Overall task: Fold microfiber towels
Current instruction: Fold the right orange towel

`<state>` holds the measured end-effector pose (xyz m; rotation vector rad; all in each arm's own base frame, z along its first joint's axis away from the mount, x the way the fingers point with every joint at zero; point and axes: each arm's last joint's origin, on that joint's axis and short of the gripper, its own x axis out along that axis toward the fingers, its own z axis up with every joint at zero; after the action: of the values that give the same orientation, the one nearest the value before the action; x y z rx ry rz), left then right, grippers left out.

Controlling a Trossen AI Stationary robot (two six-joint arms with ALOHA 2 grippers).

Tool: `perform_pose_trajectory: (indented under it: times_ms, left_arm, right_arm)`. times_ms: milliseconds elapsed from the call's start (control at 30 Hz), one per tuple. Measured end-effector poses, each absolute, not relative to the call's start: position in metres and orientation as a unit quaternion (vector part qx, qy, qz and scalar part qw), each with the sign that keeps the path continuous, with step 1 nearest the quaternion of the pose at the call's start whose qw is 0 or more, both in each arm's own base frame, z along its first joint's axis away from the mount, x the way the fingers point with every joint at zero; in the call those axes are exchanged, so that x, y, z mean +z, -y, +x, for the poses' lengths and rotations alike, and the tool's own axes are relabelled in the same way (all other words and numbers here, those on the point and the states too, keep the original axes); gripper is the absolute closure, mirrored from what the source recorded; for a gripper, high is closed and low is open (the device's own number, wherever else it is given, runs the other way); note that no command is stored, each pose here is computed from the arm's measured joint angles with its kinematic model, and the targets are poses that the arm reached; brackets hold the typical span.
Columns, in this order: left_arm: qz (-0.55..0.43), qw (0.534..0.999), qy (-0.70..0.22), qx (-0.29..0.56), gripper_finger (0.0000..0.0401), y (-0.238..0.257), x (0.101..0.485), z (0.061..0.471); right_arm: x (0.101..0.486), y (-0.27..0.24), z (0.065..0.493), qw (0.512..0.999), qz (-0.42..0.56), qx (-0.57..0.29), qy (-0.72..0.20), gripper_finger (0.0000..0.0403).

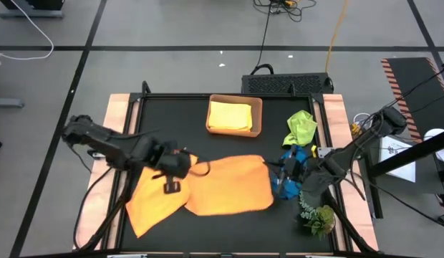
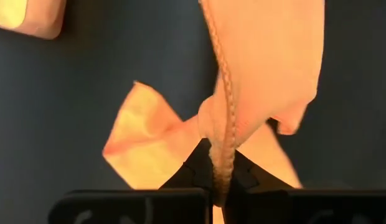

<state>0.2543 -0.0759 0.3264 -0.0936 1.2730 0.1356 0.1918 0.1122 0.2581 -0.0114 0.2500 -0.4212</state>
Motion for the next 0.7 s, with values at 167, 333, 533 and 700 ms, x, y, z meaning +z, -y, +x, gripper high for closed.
perform_pose_trajectory:
  times_ms: [167,333,533,700]
  left_arm:
    - [-0.035,0.771,-0.632,0.065,0.0386,0.041,0.306,0.280]
    - [-0.043,0.729,-0.682,0.051,0.0396,0.012,0.275,0.303]
    - [-0.038,0.655,-0.753,0.046,0.0385,-0.010,0.246,0.309]
    - [-0.061,0.612,-0.785,0.078,0.0395,-0.021,0.245,0.301]
  right_arm:
    - [0.240,-0.093,0.192,0.952,-0.006,-0.259,-0.165,0.0403]
    - [0.208,-0.070,0.188,0.931,-0.005,-0.300,-0.207,0.0403]
    - [0.181,-0.046,0.174,0.915,0.005,-0.326,-0.237,0.0403]
    - [0.186,-0.036,0.164,0.920,0.019,-0.326,-0.216,0.0403]
